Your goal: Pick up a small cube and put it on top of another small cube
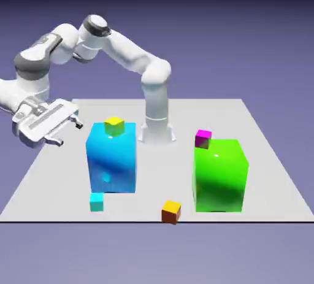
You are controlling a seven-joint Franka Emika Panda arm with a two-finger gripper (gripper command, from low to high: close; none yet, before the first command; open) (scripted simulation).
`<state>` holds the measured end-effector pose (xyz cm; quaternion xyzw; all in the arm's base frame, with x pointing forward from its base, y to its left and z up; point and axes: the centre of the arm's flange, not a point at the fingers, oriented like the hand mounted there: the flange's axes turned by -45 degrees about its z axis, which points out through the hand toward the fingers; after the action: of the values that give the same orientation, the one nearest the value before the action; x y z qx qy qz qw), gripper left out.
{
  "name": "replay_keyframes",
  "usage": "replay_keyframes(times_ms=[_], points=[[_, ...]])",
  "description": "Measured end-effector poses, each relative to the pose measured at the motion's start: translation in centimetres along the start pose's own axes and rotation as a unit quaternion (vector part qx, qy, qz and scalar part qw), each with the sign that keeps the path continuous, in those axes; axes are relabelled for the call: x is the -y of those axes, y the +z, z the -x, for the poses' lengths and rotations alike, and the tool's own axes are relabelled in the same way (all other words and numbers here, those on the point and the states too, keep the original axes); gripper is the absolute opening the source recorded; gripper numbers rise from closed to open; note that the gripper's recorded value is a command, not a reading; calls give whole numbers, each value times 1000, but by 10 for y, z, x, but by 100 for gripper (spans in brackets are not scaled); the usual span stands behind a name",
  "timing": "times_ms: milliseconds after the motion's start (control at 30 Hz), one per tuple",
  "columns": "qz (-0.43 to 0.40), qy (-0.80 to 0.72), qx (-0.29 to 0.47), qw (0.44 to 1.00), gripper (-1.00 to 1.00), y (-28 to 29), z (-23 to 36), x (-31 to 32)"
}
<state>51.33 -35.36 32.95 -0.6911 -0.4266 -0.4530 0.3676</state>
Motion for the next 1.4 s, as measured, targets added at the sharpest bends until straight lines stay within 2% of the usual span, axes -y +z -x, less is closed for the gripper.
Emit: replay_keyframes(times_ms=[567,833,967,1000,1067,1233,1400], points=[[-157,-85,-37,983,0,58,199,-23],[-215,-122,-38,968,0,69,247,-18],[-215,-122,-39,968,0,113,262,-2],[-215,-122,-38,968,-100,121,265,1],[-215,-122,-38,968,-100,121,265,1],[-224,-125,-39,966,-100,75,240,-19],[-379,-177,-42,907,-100,194,108,-19]])
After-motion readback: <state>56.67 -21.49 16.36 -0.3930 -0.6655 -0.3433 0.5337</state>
